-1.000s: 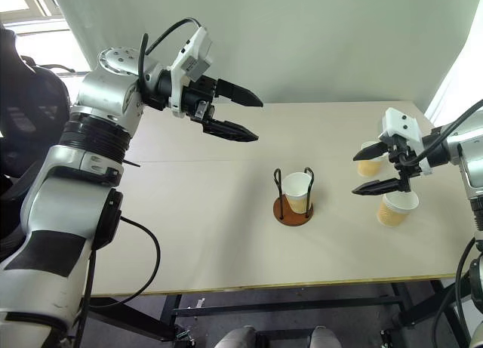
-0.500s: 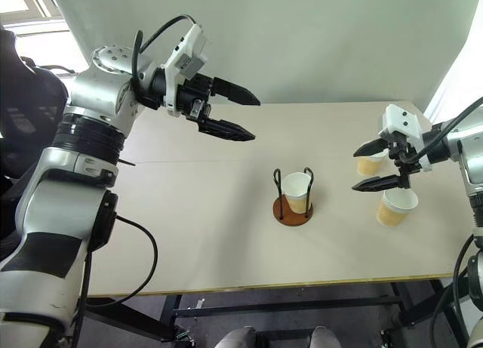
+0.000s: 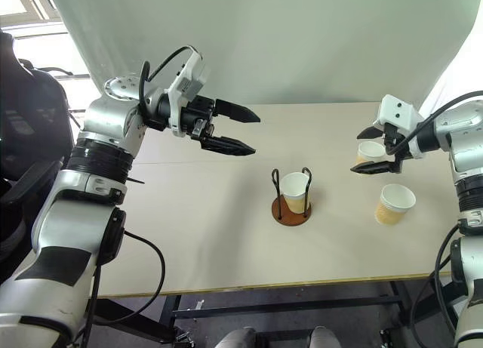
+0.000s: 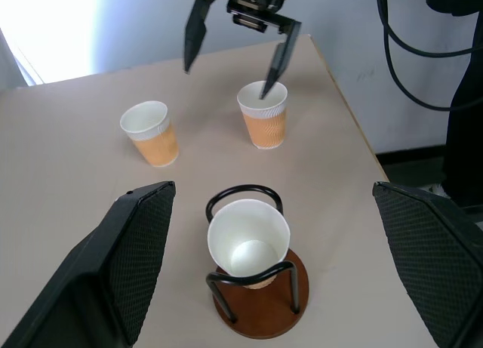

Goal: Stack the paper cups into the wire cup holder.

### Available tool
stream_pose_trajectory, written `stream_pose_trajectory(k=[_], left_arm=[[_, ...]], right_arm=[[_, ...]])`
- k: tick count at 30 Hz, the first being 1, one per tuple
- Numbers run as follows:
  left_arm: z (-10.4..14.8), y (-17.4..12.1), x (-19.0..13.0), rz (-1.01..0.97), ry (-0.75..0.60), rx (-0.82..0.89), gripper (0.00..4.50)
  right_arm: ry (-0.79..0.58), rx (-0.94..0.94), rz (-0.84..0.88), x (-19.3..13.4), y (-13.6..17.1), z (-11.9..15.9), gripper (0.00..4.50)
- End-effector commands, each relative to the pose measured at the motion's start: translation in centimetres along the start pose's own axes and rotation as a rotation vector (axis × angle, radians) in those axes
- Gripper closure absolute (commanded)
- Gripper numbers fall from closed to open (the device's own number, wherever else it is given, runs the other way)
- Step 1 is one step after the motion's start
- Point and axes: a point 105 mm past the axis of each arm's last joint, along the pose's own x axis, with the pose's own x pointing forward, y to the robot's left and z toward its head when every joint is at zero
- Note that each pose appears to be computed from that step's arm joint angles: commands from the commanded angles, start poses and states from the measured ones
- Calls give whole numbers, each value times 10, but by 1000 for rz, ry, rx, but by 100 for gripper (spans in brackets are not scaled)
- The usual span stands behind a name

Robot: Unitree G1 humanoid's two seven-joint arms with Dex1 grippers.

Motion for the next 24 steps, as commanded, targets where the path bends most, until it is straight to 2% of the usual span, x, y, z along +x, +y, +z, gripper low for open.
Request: stream_pose_trajectory(k=[1, 17, 20, 24], left_arm=[[21, -7, -6, -26, -72, 32, 1], [26, -7, -15, 47, -176, 1, 1], [23, -5, -15, 83, -233, -3, 1], [13, -4, -18, 130, -240, -7, 1]], right_arm=[[12, -71, -53, -2, -15, 10, 0], [142, -120, -209, 17, -41, -7, 0], [172, -131, -247, 19, -45, -12, 0], [190, -150, -249, 24, -43, -16, 0]])
